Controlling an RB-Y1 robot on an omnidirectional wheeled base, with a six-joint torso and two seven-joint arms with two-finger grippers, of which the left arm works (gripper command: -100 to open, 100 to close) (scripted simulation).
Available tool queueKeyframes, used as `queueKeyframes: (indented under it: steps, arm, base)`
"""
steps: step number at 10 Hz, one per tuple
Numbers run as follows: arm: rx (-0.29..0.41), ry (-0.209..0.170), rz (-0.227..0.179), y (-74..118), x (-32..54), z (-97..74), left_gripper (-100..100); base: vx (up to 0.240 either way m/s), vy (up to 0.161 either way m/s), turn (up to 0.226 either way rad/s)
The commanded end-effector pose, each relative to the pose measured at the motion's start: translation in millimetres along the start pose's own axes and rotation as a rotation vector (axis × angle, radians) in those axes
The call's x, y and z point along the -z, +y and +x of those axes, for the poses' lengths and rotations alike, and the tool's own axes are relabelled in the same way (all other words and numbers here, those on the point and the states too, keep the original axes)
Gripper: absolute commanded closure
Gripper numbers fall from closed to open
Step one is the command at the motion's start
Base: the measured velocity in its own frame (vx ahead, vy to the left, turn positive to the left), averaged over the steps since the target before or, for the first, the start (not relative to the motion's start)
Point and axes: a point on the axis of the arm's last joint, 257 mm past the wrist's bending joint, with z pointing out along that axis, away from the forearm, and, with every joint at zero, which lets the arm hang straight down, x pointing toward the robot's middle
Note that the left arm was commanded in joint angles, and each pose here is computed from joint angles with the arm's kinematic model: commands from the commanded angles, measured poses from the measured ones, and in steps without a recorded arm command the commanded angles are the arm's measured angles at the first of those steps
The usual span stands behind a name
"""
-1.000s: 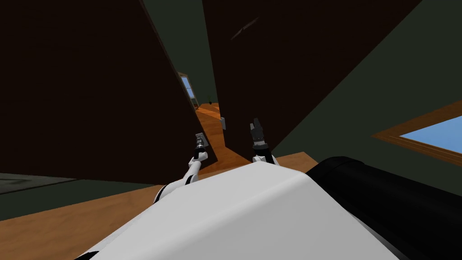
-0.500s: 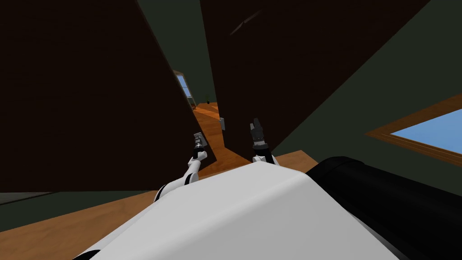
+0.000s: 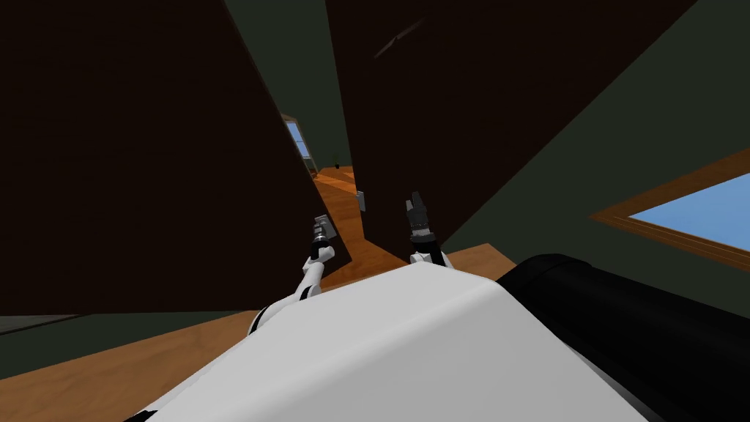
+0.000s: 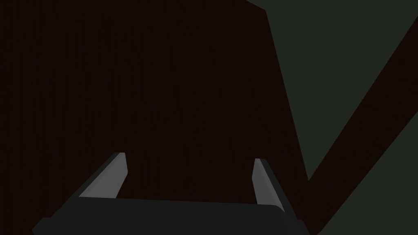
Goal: Push the door open
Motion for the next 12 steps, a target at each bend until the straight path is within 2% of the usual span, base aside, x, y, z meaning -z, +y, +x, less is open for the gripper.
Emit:
queueKeyframes:
  steps: [1,2,3,6,9,11,12]
  arm:
    - [-0.006,-0.020,0.034,-12.6,-9.6,-10.9,100]
    - [-0.006,-0.020,0.034,-12.6,-9.6,-10.9,100]
    - [-0.009,-0.020,0.006,-4.7,-7.9,-13.5,-100]
    - [-0.003,-0.018,-0.016,1.9,-6.9,-11.3,-100]
    - [0.024,-0.007,-0.056,14.4,-1.8,4.2,-100]
    - [0.023,-0.009,-0.052,14.4,-2.4,3.2,-100]
    - [0.011,-0.019,-0.047,13.1,-3.7,-7.3,-100]
  base:
    - [0.019,0.021,0.064]
    - [0.013,0.032,0.070]
    - [-0.070,-0.096,0.060]
    - [-0.173,-0.137,0.048]
    - [-0.206,-0.155,0.057]
    - [-0.091,-0.073,0.006]
    - [0.094,0.010,-0.029]
